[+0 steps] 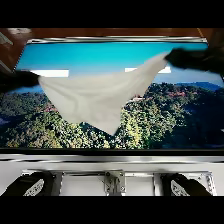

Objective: Fold the shirts.

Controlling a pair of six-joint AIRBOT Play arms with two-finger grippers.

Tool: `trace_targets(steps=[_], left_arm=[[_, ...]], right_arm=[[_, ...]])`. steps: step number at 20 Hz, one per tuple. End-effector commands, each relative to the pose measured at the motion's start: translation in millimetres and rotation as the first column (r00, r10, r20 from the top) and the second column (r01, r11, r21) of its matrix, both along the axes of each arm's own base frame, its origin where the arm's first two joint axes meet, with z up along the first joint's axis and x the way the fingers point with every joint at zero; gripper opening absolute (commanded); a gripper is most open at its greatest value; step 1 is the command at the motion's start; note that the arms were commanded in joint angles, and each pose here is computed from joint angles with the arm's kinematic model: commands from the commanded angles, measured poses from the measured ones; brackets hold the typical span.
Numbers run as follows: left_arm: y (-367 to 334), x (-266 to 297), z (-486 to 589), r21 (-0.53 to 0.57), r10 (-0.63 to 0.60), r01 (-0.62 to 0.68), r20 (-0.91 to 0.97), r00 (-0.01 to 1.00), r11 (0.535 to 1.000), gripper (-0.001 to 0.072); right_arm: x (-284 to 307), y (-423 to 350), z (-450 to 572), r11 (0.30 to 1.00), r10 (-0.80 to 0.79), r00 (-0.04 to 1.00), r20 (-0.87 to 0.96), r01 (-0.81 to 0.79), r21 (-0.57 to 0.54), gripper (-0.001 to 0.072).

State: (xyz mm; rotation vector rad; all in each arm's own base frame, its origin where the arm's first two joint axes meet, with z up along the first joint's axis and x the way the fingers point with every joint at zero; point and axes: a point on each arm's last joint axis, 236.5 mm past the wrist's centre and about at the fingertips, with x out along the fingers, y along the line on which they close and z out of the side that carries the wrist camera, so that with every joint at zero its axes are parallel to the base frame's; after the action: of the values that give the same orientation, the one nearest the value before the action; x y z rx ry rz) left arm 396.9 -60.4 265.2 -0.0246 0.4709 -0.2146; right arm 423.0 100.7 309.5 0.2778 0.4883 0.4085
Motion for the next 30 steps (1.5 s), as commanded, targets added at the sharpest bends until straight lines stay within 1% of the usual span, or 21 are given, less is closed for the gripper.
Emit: trace_targets(steps=[1, 3, 4, 6, 7, 10, 12, 15, 16, 18, 21, 23, 26, 30], left_arm=[[17, -43, 170, 0.048, 0.031, -0.052, 0.365, 0.930, 0.997, 0.0034], [19, -78, 233, 0.032, 0.034, -0.058, 0.500, 0.865, 0.998, 0.0034], [20, -91, 249, 0.028, 0.035, -0.059, 0.533, 0.846, 0.998, 0.0034], [20, -110, 259, 0.028, 0.034, -0.059, 0.554, 0.832, 0.998, 0.0034], [20, -117, 255, 0.034, 0.029, -0.056, 0.538, 0.843, 0.998, 0.0034], [19, -130, 229, 0.060, 0.010, -0.041, 0.444, 0.896, 0.997, 0.0035], [19, -135, 210, 0.081, 0.003, -0.036, 0.370, 0.929, 0.996, 0.0034], [39, -134, 175, 0.149, 0.056, -0.094, 0.242, 0.969, 0.984, 0.0034], [46, -129, 162, 0.173, 0.080, -0.116, 0.205, 0.976, 0.978, 0.0034], [56, -117, 135, 0.211, 0.114, -0.142, 0.139, 0.984, 0.967, 0.0034], [56, -87, 78, 0.239, 0.116, -0.120, 0.028, 0.993, 0.964, 0.0036], [54, -60, 42, 0.249, 0.111, -0.104, -0.013, 0.994, 0.963, 0.0036], [50, -12, -6, 0.255, 0.102, -0.093, -0.021, 0.995, 0.962, 0.0036], [44, 58, -63, 0.257, 0.089, -0.079, -0.027, 0.996, 0.963, 0.0036]], right_arm=[[-76, -20, 171, 0.991, -0.128, 0.911, 0.393, 0.104, 0.083, 0.0064], [-111, -21, 207, 0.988, -0.141, 0.878, 0.457, 0.099, 0.115, 0.0064], [-124, -18, 212, 0.989, -0.135, 0.876, 0.463, 0.089, 0.120, 0.0064], [-140, -14, 202, 0.992, -0.110, 0.899, 0.424, 0.076, 0.098, 0.0064], [-145, -11, 190, 0.995, -0.091, 0.922, 0.377, 0.066, 0.079, 0.0065], [-159, 1, 132, 1.000, -0.016, 0.989, 0.144, 0.014, 0.012, 0.0065], [-177, 4, 95, 0.999, 0.026, 0.999, -0.020, -0.027, -0.038, 0.0065], [-212, -5, 37, 0.993, 0.020, 0.952, -0.304, -0.054, -0.105, 0.0065], [-214, -11, 24, 0.992, -0.007, 0.934, -0.358, -0.037, -0.117, 0.0064], [-213, -11, 3, 0.995, -0.020, 0.903, -0.428, -0.024, -0.097, 0.0064], [-200, -11, -52, 0.996, -0.024, 0.821, -0.571, -0.029, -0.084, 0.0065], [-176, -13, -96, 0.997, -0.040, 0.780, -0.624, -0.008, -0.075, 0.0065], [-115, -16, -162, 0.995, -0.098, 0.767, -0.634, 0.096, -0.037, 0.0065], [-17, -28, -237, 0.963, -0.209, 0.767, -0.607, 0.271, 0.011, 0.0065]])
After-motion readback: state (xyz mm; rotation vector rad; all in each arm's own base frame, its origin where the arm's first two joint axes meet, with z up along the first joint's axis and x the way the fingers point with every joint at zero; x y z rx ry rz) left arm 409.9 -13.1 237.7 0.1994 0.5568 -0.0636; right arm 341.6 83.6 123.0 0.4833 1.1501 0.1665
